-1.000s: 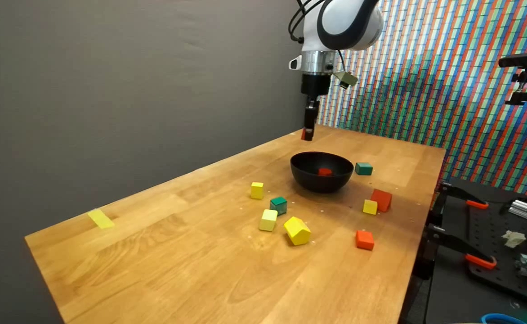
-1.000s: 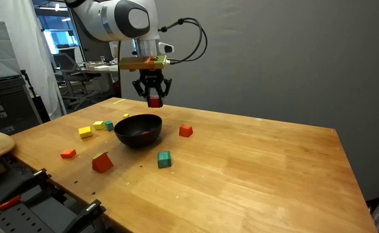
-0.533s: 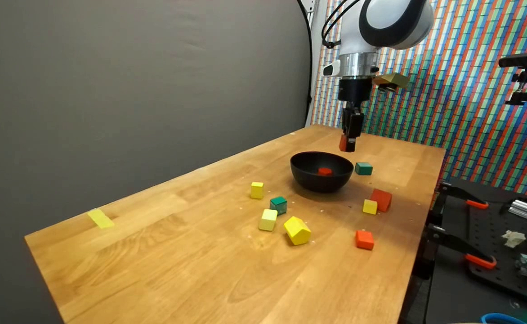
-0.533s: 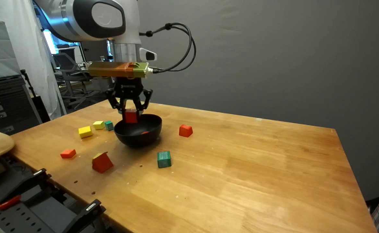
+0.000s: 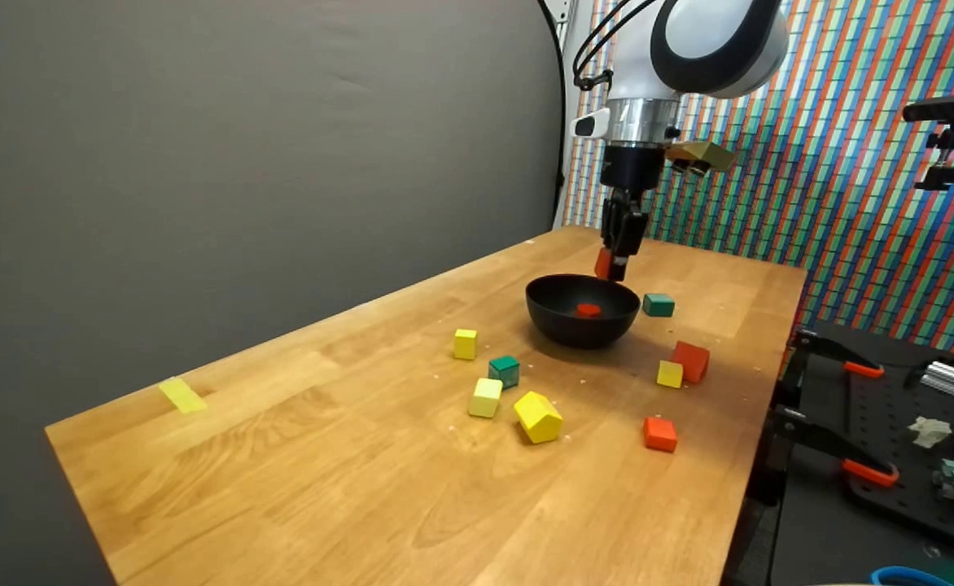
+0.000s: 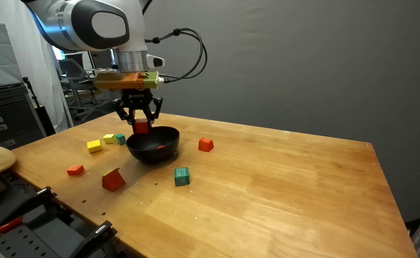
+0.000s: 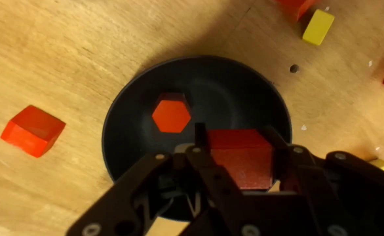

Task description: Put all the blocks in the bowl

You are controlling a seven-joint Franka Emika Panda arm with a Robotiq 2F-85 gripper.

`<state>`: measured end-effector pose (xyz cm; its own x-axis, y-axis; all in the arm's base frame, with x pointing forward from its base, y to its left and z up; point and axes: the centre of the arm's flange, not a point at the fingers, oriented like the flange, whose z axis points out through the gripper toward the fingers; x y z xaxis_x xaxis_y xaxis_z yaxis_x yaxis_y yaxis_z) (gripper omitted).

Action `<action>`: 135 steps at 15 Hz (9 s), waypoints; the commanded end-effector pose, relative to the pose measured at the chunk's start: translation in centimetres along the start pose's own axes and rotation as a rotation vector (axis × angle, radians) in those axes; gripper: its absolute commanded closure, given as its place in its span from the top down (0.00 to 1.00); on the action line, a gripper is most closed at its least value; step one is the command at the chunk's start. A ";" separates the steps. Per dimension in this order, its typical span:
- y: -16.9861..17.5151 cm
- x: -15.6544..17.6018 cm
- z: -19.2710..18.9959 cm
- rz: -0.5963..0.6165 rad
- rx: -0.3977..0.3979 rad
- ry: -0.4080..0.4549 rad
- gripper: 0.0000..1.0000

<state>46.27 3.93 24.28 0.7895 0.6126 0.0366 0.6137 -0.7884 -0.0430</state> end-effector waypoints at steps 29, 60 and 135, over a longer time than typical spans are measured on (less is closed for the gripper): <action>-5.3 21.4 3.1 -0.172 0.064 0.098 1.00; -0.9 8.0 -4.1 0.042 -0.024 0.044 0.08; -3.7 3.8 -4.4 -0.313 -0.167 0.189 1.00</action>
<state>47.71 6.29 26.29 0.5772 0.7951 0.1862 0.7789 -0.6045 0.1670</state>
